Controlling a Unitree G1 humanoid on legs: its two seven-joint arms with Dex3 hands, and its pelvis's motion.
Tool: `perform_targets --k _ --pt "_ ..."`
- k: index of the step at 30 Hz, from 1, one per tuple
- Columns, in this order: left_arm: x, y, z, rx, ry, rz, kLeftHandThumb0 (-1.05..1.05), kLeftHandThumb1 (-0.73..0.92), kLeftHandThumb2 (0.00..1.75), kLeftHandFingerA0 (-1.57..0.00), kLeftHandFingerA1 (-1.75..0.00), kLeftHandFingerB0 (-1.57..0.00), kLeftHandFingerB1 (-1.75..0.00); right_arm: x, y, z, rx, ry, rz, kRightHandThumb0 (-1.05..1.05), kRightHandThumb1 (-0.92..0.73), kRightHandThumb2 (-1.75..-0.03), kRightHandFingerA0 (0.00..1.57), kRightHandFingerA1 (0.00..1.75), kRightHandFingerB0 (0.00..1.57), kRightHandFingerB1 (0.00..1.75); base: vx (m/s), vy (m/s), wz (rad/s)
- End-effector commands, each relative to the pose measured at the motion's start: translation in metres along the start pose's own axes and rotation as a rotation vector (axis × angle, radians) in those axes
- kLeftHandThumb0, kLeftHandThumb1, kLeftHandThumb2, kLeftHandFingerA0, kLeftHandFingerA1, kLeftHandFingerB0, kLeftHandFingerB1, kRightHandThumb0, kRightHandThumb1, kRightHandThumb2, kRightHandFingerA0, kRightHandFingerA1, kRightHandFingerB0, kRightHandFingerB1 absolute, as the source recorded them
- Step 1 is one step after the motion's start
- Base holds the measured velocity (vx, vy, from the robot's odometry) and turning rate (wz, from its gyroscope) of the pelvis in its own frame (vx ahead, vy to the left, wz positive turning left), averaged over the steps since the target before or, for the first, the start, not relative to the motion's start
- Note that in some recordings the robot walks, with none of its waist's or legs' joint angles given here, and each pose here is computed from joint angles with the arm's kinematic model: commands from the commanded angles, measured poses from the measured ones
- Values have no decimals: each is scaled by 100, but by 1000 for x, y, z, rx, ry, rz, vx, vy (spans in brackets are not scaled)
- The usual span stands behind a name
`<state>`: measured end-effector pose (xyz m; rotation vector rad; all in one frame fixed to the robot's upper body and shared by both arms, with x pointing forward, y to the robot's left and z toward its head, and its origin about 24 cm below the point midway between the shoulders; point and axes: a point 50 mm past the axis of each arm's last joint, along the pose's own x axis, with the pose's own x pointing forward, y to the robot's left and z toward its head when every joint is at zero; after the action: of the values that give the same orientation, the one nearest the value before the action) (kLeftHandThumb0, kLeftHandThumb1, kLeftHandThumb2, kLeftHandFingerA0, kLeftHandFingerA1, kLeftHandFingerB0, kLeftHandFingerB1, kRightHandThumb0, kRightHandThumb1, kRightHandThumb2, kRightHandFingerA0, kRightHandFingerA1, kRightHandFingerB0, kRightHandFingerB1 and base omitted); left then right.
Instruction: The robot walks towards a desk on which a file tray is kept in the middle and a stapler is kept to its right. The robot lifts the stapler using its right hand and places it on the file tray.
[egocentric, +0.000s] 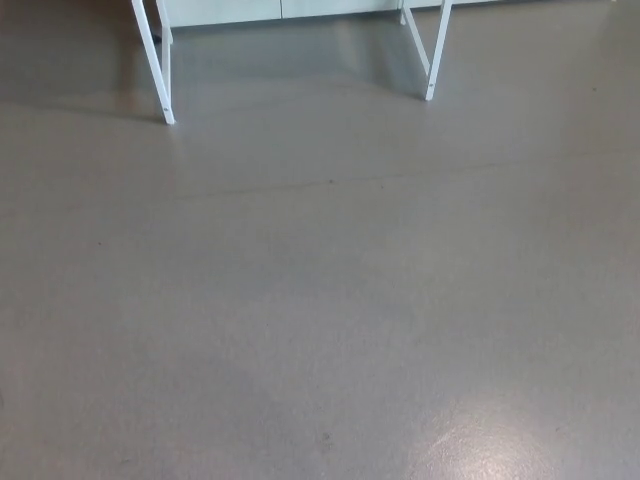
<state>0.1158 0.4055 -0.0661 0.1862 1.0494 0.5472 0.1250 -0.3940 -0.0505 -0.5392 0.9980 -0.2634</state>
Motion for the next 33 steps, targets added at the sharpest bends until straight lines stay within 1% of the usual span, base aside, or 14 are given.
perform_targets --k 1,4,5,6,7,8,14,18,20,23,27,28,29,33 --pt "-1 5 -2 -31 27 -6 -83 51 103 -30 -75 -5 -60 -2 -6 -3 25 26 7 -58 -79 -73 0 0 0 0 0 0 0" --pt "-1 5 -1 -39 27 -9 -83 51 103 -32 -76 -6 -60 -1 -7 -3 9 40 9 -60 -80 -72 0 0 0 0 0 0 0" --pt "-1 6 -2 -18 17 -22 -78 73 71 -22 -87 -8 -69 -2 -7 -2 -2 39 4 -58 -81 -72 0 0 0 0 0 0 0" --pt "-1 6 -3 8 16 -23 -80 54 105 -30 -74 -11 -63 -3 -7 0 -8 42 10 -57 -83 -71 0 0 0 0 0 0 0" --pt "-1 5 -3 -9 27 -9 -75 75 71 -26 -81 -13 -66 -3 -7 0 -10 35 12 -56 -83 -72 0 0 0 0 0 0 0" --pt "-1 5 -3 -15 29 -8 -77 52 104 -29 -73 -8 -61 -3 -7 0 -17 34 12 -57 -84 -72 0 0 0 0 0 0 0" --pt "0 5 -1 -53 34 -4 -81 52 104 -29 -74 -2 -58 -3 -3 -5 37 31 15 -55 -81 -74 0 0 0 0 0 0 0" --pt "-1 5 0 -17 22 -11 -74 53 106 -27 -71 -6 -60 -4 -3 -5 30 34 5 -55 -81 -73 0 0 0 0 0 0 0" --pt "0 5 -1 -43 33 -5 -84 52 103 -32 -75 -6 -60 -4 -3 -5 12 33 9 -56 -80 -73 0 0 0 0 0 0 0" --pt "0 5 0 -46 38 -1 -79 51 103 -27 -73 -6 -60 -6 -1 -5 89 7 6 -55 -78 -76 0 0 0 0 0 0 0" --pt "-1 7 3 -34 21 -12 -81 52 104 -32 -76 -9 -62 -5 -2 -8 62 16 11 -58 -78 -76 0 0 0 0 0 0 0" --pt "-1 7 3 -30 23 -8 -78 74 72 -27 -82 -13 -67 -5 -2 -8 59 21 17 -59 -79 -76 0 0 0 0 0 0 0" --pt "-1 7 4 -44 22 -9 -80 52 104 -30 -74 -9 -62 -5 -2 -7 68 29 21 -58 -79 -75 0 0 0 0 0 0 0" --pt "-1 7 4 -34 14 -13 -81 53 105 -31 -76 -11 -63 -5 -2 -9 100 8 19 -58 -76 -77 0 0 0 0 0 0 0"
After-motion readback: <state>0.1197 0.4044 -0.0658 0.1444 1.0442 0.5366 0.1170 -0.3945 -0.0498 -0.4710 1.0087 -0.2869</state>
